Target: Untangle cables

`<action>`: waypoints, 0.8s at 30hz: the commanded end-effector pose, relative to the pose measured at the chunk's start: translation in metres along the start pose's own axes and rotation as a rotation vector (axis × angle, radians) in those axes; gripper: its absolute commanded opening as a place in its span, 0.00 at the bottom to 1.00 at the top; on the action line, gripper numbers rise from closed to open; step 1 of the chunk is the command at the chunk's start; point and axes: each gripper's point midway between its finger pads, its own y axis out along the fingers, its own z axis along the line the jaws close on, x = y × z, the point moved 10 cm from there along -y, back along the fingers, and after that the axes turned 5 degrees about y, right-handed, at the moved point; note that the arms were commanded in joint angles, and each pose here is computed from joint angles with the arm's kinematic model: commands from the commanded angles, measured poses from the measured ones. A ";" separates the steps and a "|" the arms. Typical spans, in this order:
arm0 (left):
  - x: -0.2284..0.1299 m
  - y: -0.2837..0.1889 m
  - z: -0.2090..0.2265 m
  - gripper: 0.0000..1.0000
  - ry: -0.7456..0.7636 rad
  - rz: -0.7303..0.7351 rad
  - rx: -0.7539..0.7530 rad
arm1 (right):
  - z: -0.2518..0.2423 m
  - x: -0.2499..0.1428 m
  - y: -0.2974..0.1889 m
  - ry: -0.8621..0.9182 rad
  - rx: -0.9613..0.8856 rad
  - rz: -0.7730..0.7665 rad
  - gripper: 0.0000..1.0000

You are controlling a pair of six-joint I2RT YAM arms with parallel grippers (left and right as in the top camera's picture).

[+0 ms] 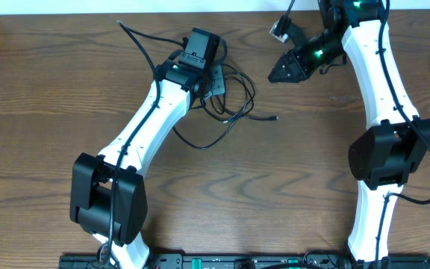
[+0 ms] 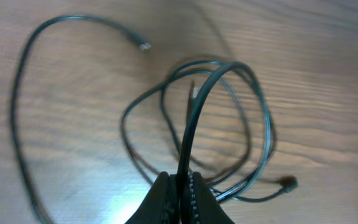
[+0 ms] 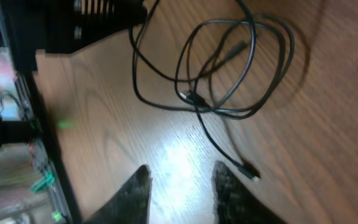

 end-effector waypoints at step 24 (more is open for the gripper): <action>0.038 -0.162 -0.014 0.07 0.231 -0.462 -0.339 | -0.002 0.015 0.001 0.105 -0.087 -0.060 0.48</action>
